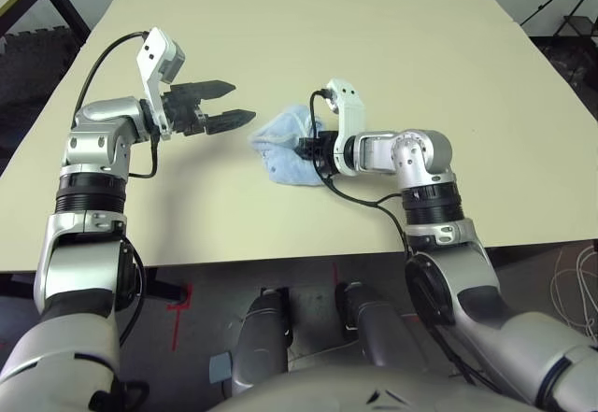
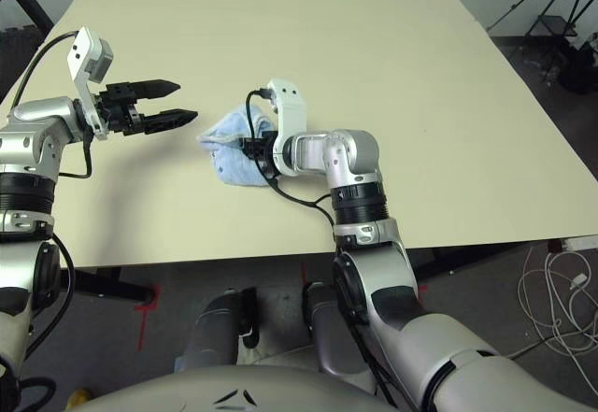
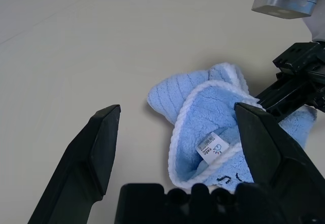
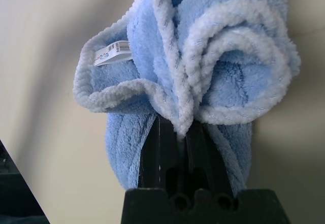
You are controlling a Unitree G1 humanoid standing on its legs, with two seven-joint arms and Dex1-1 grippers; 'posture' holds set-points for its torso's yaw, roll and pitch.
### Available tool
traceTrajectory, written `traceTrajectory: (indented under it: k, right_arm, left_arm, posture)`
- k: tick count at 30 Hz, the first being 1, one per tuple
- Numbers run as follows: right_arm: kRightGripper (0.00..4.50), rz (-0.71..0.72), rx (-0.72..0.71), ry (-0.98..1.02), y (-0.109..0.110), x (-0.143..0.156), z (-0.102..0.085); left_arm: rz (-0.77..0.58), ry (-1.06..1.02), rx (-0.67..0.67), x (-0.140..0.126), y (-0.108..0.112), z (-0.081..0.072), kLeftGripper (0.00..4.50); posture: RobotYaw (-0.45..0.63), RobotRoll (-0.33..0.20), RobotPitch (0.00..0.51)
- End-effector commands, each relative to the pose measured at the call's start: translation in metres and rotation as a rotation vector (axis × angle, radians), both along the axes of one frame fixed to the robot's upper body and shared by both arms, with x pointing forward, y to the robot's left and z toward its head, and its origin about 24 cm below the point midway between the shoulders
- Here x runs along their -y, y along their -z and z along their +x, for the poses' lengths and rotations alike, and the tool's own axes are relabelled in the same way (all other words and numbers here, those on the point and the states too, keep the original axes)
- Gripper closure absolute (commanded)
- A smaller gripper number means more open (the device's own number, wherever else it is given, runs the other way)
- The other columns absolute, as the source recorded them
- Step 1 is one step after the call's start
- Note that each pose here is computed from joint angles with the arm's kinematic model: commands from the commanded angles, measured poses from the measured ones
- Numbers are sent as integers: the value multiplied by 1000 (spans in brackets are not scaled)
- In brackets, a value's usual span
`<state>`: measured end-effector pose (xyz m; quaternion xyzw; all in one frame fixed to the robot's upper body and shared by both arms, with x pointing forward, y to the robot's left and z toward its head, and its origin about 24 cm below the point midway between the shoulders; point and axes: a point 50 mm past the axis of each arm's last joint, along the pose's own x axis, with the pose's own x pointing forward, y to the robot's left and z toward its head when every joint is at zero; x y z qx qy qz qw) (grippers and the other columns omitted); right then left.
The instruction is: Wipe the water off the table with a rag.
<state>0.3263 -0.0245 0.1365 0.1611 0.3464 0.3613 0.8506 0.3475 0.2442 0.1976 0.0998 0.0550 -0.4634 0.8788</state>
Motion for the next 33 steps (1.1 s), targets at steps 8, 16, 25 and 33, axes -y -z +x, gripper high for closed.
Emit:
traceTrajectory:
  k: [8, 16, 25, 33]
  right_arm:
    - [4469, -100, 105, 252, -20, 98, 50]
    - [4469, -62, 118, 218, -39, 115, 49]
    - [4469, -1, 159, 180, -71, 130, 43]
    - [4469, -55, 244, 255, -106, 182, 43]
  left_arm:
    - [11, -15, 10, -4, -2, 0, 0]
    - [5, -3, 12, 2, -2, 5, 0]
    - [7, 6, 11, 3, -1, 6, 0]
    - [5, 5, 1, 3, 4, 5, 0]
  posture:
    - [-199, 0, 151]
    - [-219, 0, 144]
    - [-224, 0, 145]
    - [-231, 0, 145]
